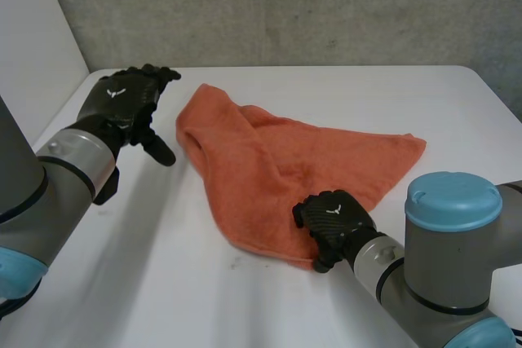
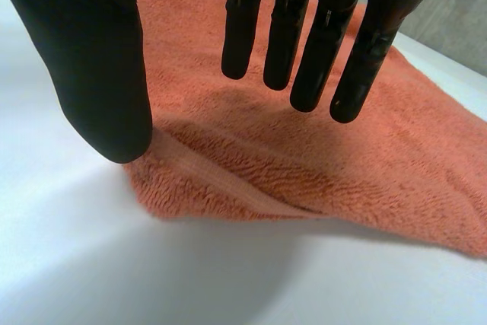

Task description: Fold the laundry

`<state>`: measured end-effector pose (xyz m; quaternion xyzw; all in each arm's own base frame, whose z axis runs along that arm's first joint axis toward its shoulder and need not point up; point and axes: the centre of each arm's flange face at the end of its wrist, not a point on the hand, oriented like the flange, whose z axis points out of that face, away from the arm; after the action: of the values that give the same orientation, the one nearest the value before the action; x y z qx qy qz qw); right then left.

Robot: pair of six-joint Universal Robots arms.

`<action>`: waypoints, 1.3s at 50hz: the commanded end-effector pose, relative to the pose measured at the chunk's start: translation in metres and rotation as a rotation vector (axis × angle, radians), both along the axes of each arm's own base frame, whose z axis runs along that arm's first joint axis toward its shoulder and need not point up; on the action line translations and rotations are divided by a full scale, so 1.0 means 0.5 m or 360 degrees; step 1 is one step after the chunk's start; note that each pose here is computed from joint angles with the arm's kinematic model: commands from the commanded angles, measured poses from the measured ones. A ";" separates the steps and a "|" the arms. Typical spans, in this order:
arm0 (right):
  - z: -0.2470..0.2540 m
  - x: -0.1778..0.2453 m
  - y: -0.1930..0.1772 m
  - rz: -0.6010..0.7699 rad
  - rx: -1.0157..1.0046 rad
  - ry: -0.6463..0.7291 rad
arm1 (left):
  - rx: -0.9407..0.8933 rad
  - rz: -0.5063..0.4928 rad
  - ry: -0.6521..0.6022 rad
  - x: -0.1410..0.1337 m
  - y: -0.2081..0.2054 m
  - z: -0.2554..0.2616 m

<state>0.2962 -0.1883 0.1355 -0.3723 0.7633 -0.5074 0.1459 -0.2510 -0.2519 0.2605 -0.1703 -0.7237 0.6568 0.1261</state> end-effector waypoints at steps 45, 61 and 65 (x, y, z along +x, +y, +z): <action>0.158 -0.027 -0.026 -0.0208 -0.0232 -0.0461 | 0.0344 -0.0418 -0.0142 -0.144 0.037 -0.261; 0.058 -0.026 -0.068 -0.0203 -0.0079 -0.0127 | 0.0114 -0.0159 -0.0098 -0.153 -0.038 -0.220; 0.024 -0.016 -0.093 -0.0169 -0.0062 0.0018 | 0.0091 -0.0181 -0.0171 -0.146 -0.030 -0.219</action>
<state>0.2828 -0.2165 0.1824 -0.2902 0.7508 -0.5736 0.1518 -0.3316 -0.2700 0.1407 -0.2324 -0.7434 0.6076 0.1556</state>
